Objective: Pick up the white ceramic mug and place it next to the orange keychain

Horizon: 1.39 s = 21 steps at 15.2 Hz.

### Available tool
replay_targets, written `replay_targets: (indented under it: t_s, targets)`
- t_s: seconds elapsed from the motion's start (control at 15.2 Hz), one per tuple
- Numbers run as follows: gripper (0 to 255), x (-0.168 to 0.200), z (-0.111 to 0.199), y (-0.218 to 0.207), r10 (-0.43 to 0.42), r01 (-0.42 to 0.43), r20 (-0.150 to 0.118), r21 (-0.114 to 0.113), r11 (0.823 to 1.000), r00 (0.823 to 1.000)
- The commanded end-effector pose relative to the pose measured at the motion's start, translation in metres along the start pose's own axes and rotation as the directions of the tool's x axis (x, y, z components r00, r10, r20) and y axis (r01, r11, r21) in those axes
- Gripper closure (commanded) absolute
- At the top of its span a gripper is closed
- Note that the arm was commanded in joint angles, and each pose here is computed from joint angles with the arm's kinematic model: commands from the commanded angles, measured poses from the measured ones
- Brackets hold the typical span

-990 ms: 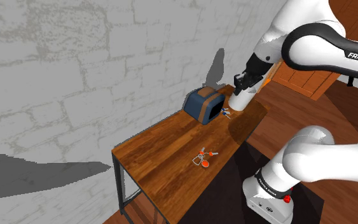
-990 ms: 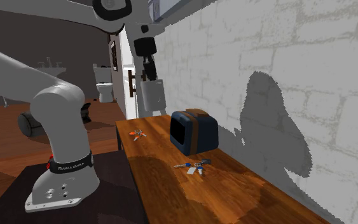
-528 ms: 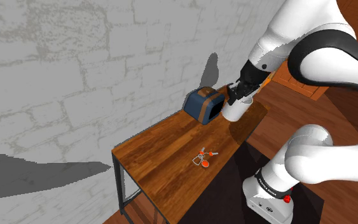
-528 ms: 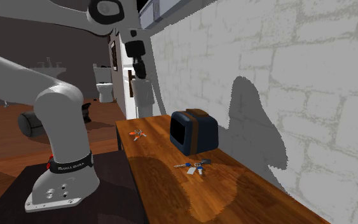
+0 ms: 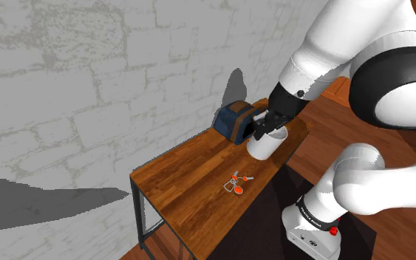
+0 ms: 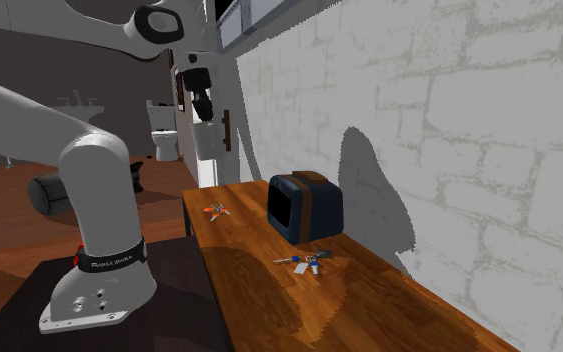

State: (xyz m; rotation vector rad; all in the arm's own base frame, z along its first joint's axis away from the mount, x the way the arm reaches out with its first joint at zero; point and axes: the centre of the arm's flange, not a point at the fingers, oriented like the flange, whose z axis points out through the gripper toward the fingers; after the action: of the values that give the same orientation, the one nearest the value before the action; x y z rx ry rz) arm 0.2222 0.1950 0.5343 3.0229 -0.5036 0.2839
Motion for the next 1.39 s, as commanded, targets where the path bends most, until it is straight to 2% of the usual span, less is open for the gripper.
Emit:
replay_targets:
  t_s: [0.0, 0.4, 1.32]
  targets:
    - [255, -0.015, -0.004, -0.018, 0.001, -0.001, 0.000, 0.000, 1.000, 1.000]
    - [255, -0.062, -0.016, -0.084, 0.001, -0.001, 0.000, 0.000, 1.000, 1.000]
    - [255, -0.076, 0.057, -0.087, 0.001, -0.001, 0.000, 0.000, 1.000, 1.000]
